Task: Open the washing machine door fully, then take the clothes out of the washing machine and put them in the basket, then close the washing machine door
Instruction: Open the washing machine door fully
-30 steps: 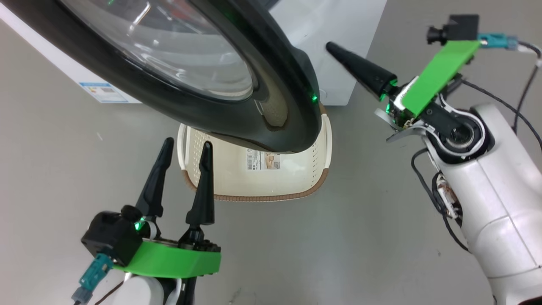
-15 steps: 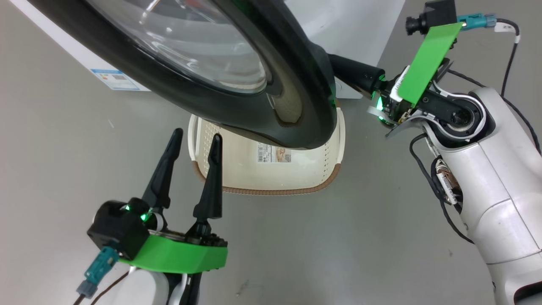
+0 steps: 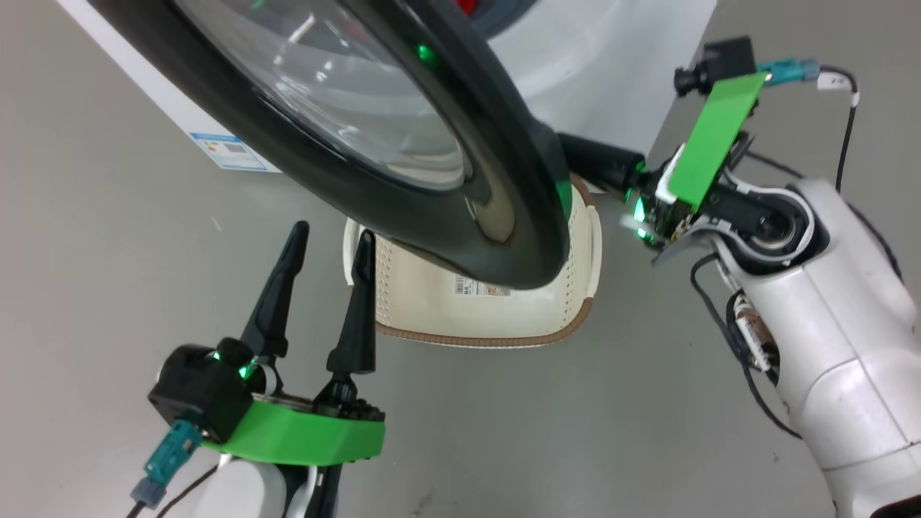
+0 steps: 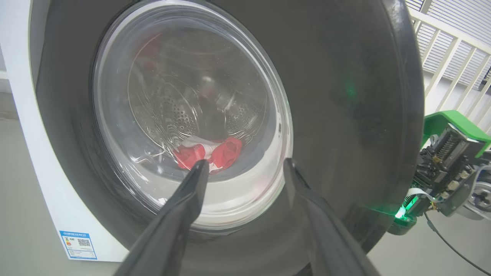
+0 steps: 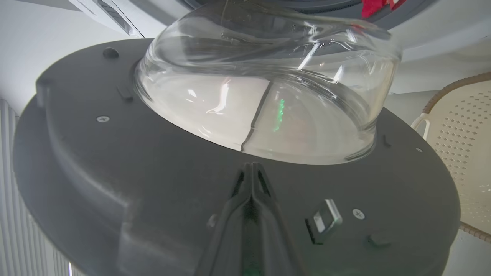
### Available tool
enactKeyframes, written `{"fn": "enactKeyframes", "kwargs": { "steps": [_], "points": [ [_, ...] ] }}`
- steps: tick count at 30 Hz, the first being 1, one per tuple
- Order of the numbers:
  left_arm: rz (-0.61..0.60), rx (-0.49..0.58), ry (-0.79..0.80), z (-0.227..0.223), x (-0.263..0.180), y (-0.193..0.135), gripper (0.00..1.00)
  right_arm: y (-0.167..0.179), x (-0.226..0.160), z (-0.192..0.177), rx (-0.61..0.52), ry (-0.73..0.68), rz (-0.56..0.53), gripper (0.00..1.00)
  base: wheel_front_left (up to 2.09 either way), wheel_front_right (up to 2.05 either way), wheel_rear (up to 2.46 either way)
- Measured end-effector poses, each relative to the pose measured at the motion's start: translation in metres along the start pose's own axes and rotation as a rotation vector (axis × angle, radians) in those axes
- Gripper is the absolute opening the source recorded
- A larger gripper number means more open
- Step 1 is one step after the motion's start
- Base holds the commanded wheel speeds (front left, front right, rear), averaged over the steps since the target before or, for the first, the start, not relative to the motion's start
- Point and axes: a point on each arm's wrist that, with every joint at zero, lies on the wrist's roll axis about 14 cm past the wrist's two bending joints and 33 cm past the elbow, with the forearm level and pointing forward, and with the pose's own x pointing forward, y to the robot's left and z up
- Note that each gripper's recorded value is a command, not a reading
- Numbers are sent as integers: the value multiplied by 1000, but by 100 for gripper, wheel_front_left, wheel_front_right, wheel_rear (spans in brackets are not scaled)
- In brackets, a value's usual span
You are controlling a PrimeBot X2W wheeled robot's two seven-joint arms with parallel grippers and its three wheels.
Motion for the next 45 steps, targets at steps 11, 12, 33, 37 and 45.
{"fn": "enactKeyframes", "kwargs": {
  "steps": [11,12,33,37,45],
  "points": [
    [71,23,-27,17,-17,17,100,2,2,-39,43,73,16,0,0,0,0],
    [82,25,-24,17,-20,20,100,2,2,-43,43,82,16,0,0,0,0],
    [290,8,-47,41,-80,67,100,19,23,-114,61,238,41,0,0,0,0],
    [315,14,-42,41,-91,74,100,23,26,-128,54,274,42,0,0,0,0],
    [370,13,-53,47,-115,86,100,30,34,-161,48,359,47,0,0,0,0]
  ]
}}
